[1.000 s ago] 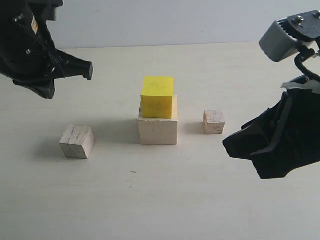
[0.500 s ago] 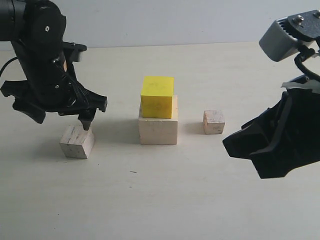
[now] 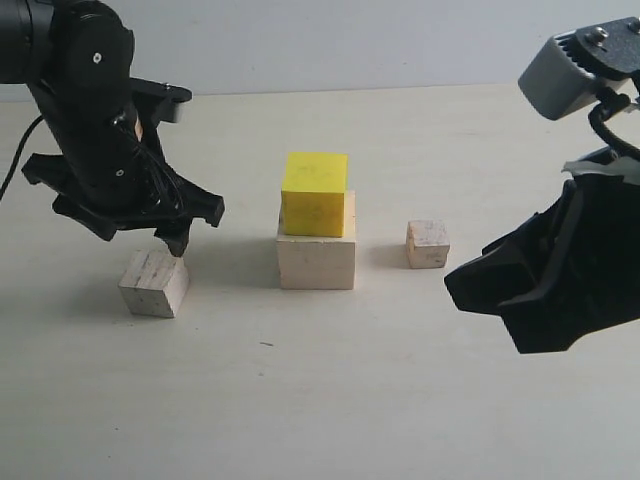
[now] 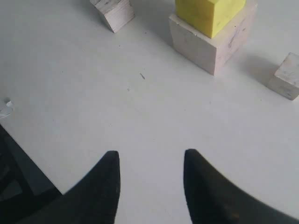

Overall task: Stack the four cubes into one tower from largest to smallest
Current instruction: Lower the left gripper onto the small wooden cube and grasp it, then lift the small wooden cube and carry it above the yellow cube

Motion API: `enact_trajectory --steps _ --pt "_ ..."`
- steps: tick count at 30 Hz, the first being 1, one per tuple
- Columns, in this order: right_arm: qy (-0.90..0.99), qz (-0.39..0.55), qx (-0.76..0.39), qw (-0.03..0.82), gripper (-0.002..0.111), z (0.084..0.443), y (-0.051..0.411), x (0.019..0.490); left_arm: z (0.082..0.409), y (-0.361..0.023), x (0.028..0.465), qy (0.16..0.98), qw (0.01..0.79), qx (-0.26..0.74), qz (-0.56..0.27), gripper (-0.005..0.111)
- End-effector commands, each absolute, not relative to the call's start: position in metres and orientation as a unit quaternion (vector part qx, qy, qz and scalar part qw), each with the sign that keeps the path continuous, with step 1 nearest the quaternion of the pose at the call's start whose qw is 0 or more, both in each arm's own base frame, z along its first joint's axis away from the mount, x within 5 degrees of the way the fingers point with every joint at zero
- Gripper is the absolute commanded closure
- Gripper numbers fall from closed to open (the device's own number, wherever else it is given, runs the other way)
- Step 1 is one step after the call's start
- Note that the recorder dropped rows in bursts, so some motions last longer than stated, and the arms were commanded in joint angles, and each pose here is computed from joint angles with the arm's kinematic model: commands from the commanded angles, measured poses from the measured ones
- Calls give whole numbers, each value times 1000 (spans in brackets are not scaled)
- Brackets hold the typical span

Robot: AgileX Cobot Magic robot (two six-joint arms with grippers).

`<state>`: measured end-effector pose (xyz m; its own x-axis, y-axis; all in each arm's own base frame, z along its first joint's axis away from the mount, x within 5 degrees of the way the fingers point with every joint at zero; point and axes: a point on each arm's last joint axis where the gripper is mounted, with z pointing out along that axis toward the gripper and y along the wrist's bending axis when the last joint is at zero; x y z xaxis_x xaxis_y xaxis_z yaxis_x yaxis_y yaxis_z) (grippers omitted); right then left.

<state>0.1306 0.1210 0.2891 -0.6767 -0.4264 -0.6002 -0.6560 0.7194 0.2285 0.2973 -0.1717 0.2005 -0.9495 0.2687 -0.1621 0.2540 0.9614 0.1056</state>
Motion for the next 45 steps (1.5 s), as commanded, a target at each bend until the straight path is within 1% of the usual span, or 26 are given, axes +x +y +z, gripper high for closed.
enact_trajectory --steps 1,6,11,16,19,28,30,31,34,35,41,45 --pt "888 217 -302 269 66 289 120 132 196 -171 299 987 84 136 35 39" --pt "888 217 -302 269 66 289 120 132 194 -153 309 993 74 92 23 39" --pt "888 217 -302 270 66 289 120 132 193 -157 309 993 71 94 -13 39" --pt "888 218 -302 271 66 289 120 132 178 -159 312 993 52 102 -4 39" --pt "888 218 -302 271 66 289 120 132 163 -160 314 994 34 104 3 39" --pt "887 216 -302 273 66 289 120 132 140 -162 317 994 14 107 10 39" --pt "887 216 -302 273 66 289 120 132 137 -161 317 994 9 107 12 45" --pt "887 216 -303 273 66 289 120 132 138 -161 317 994 7 108 15 60" --pt "887 216 -303 273 66 289 120 132 146 -159 315 994 10 110 17 98" --pt "887 216 -303 273 66 289 120 132 150 -159 315 993 15 113 17 106" --pt "887 216 -303 273 66 289 120 132 188 -154 307 993 43 107 8 106" --pt "887 216 -303 273 66 289 120 132 221 -152 296 993 70 90 -23 106"
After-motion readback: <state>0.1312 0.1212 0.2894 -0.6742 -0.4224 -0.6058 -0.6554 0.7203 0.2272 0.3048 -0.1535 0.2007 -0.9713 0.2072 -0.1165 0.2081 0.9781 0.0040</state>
